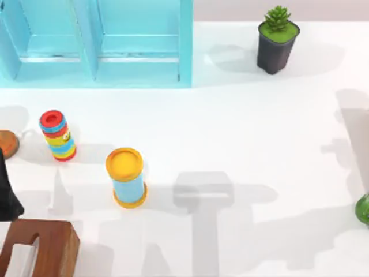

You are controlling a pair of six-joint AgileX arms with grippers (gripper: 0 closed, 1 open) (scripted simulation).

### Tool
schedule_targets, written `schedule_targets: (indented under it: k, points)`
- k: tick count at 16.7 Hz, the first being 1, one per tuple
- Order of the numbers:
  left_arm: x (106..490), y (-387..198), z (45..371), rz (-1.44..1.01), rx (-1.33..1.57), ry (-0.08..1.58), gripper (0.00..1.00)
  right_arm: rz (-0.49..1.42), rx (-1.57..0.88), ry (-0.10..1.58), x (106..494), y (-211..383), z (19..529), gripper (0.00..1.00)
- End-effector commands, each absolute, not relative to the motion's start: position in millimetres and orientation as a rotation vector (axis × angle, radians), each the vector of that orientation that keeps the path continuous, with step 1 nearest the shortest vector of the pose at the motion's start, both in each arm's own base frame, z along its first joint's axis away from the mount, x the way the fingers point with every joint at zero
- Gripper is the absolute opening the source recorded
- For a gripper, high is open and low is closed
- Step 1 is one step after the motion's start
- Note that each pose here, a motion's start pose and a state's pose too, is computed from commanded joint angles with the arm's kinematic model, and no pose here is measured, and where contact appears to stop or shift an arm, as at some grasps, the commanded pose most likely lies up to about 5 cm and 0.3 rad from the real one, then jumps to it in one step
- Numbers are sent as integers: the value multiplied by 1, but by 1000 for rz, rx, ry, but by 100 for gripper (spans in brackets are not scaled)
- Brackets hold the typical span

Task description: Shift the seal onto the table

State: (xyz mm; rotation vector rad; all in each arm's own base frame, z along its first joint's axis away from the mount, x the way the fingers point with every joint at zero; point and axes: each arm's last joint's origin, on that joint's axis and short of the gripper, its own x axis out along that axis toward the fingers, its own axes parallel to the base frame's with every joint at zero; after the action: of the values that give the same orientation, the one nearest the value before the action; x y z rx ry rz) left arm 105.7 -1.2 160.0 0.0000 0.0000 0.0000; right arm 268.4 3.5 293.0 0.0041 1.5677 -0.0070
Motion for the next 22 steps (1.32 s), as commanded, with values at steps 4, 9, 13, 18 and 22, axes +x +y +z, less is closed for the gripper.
schedule_targets:
  k: [4,9,13,18,22]
  points:
    - [106,-1,160,0,0,0,100,-37,24,1522,265,3,306,0]
    - [106,-1,160,0,0,0,100,-107,108,1305,261,24,350,0]
    - [106,-1,160,0,0,0,100,-103,171,1236,291,60,350,0]
    - [106,-1,160,0,0,0,100,-57,120,1387,349,125,270,0]
    - [106,-1,160,0,0,0,100,-20,30,1538,365,159,198,0]
